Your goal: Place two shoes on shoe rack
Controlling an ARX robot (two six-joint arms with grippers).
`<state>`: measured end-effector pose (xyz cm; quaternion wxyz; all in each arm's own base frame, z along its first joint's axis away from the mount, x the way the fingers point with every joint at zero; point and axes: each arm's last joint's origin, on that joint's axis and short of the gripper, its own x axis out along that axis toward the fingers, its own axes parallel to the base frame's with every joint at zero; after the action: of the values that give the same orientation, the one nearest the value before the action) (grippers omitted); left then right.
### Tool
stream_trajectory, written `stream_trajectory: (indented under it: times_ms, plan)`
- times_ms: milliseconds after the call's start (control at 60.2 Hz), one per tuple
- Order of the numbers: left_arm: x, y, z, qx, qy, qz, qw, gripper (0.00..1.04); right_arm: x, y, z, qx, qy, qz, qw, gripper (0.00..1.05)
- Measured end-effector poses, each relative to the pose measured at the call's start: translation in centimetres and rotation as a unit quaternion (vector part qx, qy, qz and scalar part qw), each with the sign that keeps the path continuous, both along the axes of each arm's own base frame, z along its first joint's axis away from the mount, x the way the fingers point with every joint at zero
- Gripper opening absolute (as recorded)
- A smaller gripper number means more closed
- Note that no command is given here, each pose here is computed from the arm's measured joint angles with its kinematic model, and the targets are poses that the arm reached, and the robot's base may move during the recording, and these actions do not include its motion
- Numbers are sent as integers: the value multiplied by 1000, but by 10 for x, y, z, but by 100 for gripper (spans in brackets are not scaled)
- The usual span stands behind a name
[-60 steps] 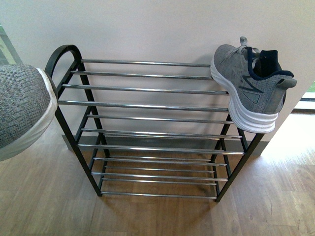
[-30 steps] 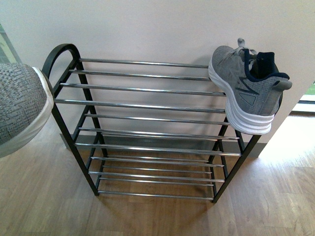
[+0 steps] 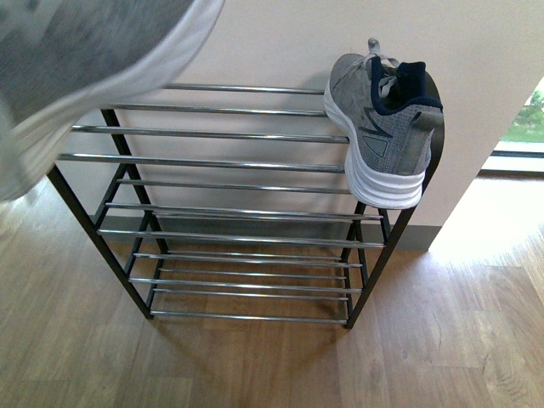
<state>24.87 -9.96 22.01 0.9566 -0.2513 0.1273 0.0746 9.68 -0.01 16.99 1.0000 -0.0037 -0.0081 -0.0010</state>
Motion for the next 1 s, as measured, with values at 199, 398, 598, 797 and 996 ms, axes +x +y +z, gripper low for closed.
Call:
stream_trajectory:
  times_ms: [199,398,598,797,996]
  plan:
    - [81,-25,-37,-123,95,100,983,2,0,0,0,0,0,0,1000,95]
    - [128,-54,-48,-171,163,110,965,2,0,0,0,0,0,0,1000,95]
    - [156,-82,-39,-207,187,79,957,2,0,0,0,0,0,0,1000,95]
    - [156,-148,-33,-176,254,-59,949,2,0,0,0,0,0,0,1000,95]
    - [152,-171,-28,-135,267,-145,943,2,0,0,0,0,0,0,1000,95]
